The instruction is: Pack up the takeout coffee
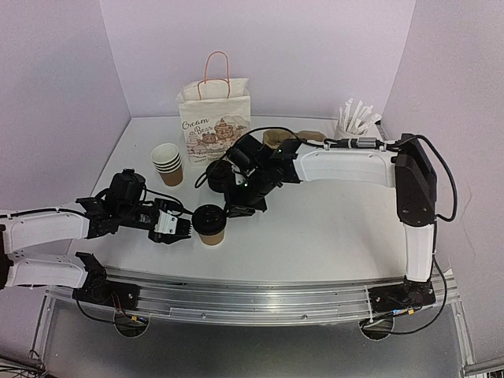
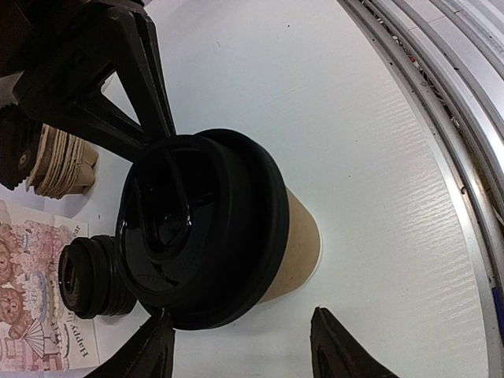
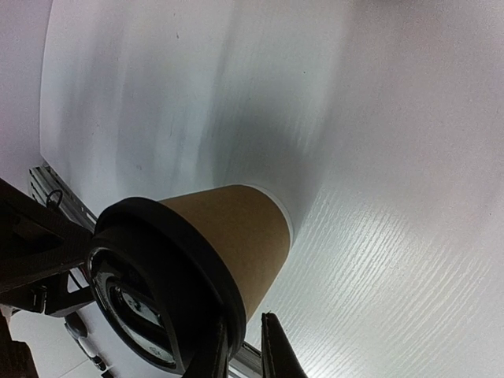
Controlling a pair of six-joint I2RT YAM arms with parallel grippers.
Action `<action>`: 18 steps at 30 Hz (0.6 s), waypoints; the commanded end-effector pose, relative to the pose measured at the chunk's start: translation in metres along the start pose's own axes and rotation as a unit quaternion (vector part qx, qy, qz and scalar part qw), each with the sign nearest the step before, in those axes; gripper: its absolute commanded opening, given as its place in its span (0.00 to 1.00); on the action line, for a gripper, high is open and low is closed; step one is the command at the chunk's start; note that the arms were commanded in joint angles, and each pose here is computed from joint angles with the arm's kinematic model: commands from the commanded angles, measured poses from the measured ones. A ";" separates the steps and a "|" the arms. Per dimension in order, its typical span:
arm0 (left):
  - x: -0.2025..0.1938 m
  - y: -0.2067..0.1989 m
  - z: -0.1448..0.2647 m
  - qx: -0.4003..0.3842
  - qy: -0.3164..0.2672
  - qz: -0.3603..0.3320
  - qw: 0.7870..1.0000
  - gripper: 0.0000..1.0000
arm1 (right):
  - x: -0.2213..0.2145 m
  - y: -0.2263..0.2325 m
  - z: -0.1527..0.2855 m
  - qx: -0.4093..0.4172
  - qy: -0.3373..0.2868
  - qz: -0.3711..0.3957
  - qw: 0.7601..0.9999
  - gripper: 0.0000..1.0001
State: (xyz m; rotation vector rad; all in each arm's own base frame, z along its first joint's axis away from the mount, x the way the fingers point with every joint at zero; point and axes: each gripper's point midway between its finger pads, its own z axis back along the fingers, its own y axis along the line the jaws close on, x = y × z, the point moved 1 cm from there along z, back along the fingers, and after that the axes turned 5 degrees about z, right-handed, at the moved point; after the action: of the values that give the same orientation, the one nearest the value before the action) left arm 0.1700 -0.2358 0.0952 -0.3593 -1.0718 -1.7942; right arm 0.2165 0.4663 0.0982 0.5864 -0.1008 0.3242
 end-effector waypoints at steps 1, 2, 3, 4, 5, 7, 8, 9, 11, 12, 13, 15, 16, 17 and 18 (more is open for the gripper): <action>0.008 -0.003 -0.001 -0.012 -0.023 -0.014 1.000 0.57 | 0.006 0.003 -0.003 -0.001 -0.006 0.005 1.000 0.13; 0.008 -0.006 0.000 -0.018 -0.026 -0.013 0.999 0.56 | 0.006 0.003 -0.004 -0.001 -0.007 0.005 1.000 0.13; 0.009 -0.011 0.001 -0.028 -0.030 -0.013 0.999 0.55 | 0.006 0.003 -0.004 -0.002 -0.006 0.005 1.000 0.13; 0.009 -0.017 0.002 -0.038 -0.033 -0.013 0.999 0.55 | 0.006 0.003 -0.005 -0.002 -0.006 0.004 1.000 0.13; 0.009 -0.023 0.003 -0.046 -0.035 -0.017 0.998 0.55 | 0.006 0.003 -0.004 -0.001 -0.007 0.005 1.000 0.13; 0.007 -0.031 0.005 -0.052 -0.039 -0.029 0.997 0.54 | 0.007 0.004 -0.005 -0.001 -0.007 0.004 1.000 0.13; 0.005 -0.035 0.005 -0.056 -0.037 -0.035 0.997 0.53 | 0.007 0.004 -0.005 -0.001 -0.007 0.003 1.000 0.13; 0.001 -0.040 0.004 -0.062 -0.034 -0.040 0.997 0.53 | 0.006 0.003 -0.006 -0.001 -0.006 0.003 1.000 0.13; -0.005 -0.047 0.003 -0.071 -0.026 -0.046 0.996 0.53 | 0.005 0.003 -0.007 -0.001 -0.003 0.002 1.000 0.13; -0.007 -0.049 0.002 -0.073 -0.022 -0.047 0.996 0.53 | 0.005 0.002 -0.009 -0.002 -0.001 0.000 1.000 0.13; -0.010 -0.050 0.001 -0.076 -0.017 -0.046 0.996 0.53 | 0.004 0.001 -0.010 -0.002 0.001 -0.001 1.000 0.13; -0.010 -0.044 -0.001 -0.066 -0.015 -0.041 0.997 0.53 | 0.004 0.002 -0.010 -0.001 0.002 -0.001 1.000 0.12; -0.009 -0.040 -0.001 -0.058 -0.015 -0.037 0.997 0.53 | 0.005 0.003 -0.009 0.000 0.000 0.001 1.000 0.12; -0.006 -0.035 -0.001 -0.051 -0.015 -0.034 0.998 0.54 | 0.006 0.004 -0.007 0.001 -0.002 0.002 1.000 0.12; -0.004 -0.030 0.000 -0.045 -0.016 -0.030 0.998 0.54 | 0.007 0.005 -0.006 0.003 -0.004 0.004 1.000 0.12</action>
State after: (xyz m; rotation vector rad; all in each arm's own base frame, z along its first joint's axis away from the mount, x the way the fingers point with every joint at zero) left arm 0.1529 -0.2349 0.0919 -0.3806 -1.1286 -1.9296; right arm 0.2181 0.4677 0.0984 0.5885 -0.1000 0.3258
